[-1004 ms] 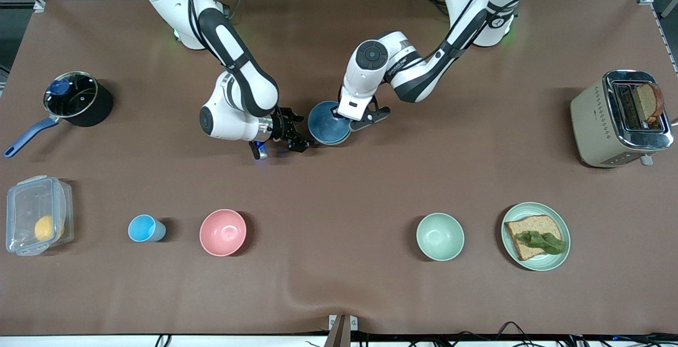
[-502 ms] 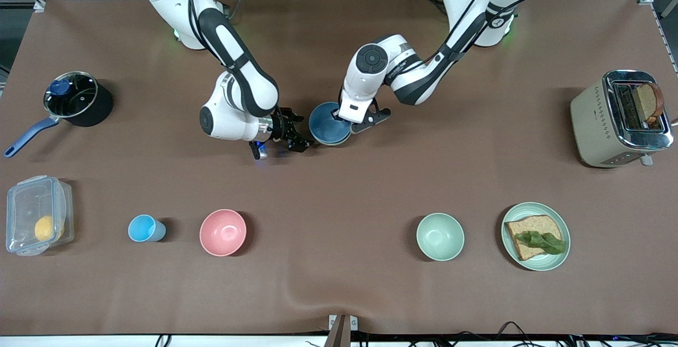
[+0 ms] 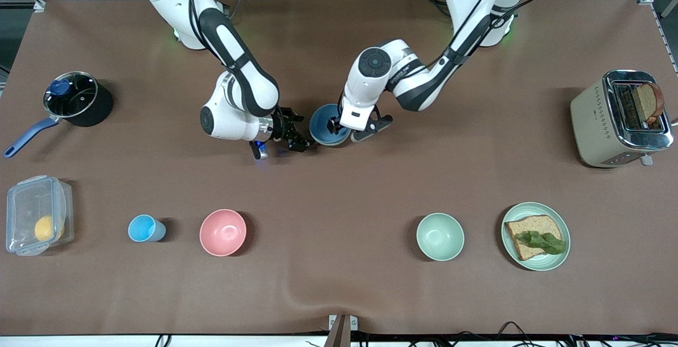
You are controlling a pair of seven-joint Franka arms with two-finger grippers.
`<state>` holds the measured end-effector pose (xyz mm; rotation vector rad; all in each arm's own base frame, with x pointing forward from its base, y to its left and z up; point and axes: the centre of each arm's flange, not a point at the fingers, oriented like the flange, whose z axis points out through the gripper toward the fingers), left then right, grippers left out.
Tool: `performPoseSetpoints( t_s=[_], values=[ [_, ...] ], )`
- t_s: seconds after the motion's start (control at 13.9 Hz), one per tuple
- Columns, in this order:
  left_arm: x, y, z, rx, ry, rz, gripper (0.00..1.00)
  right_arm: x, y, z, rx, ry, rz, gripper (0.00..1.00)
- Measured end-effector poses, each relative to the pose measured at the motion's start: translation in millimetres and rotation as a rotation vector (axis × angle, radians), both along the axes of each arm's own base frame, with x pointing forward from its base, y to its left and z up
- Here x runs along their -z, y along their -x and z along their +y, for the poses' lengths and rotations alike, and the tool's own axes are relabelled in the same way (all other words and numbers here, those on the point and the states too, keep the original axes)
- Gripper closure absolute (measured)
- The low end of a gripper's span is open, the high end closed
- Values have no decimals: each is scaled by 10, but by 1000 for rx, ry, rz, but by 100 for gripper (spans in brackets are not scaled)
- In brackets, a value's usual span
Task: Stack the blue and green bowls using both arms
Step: 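Open the left gripper off the blue bowl while the right gripper releases the green bowl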
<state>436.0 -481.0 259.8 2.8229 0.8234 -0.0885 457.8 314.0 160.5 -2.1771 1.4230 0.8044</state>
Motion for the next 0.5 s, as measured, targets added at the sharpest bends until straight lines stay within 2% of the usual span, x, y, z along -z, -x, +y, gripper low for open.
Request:
performPoseSetpoints(
  t_s=[0.07, 0.22, 0.5],
  values=[
    [-90, -112, 53, -17, 3, -10, 0, 1, 0, 0, 0, 0, 0, 0],
    [-258, -314, 211, -48, -19, -15, 0, 1, -5, -8, -1, -1, -2, 0],
    [-465, -799, 800, -60, -135, -75, 0, -33, -83, -54, -15, -8, -31, 0]
  ],
)
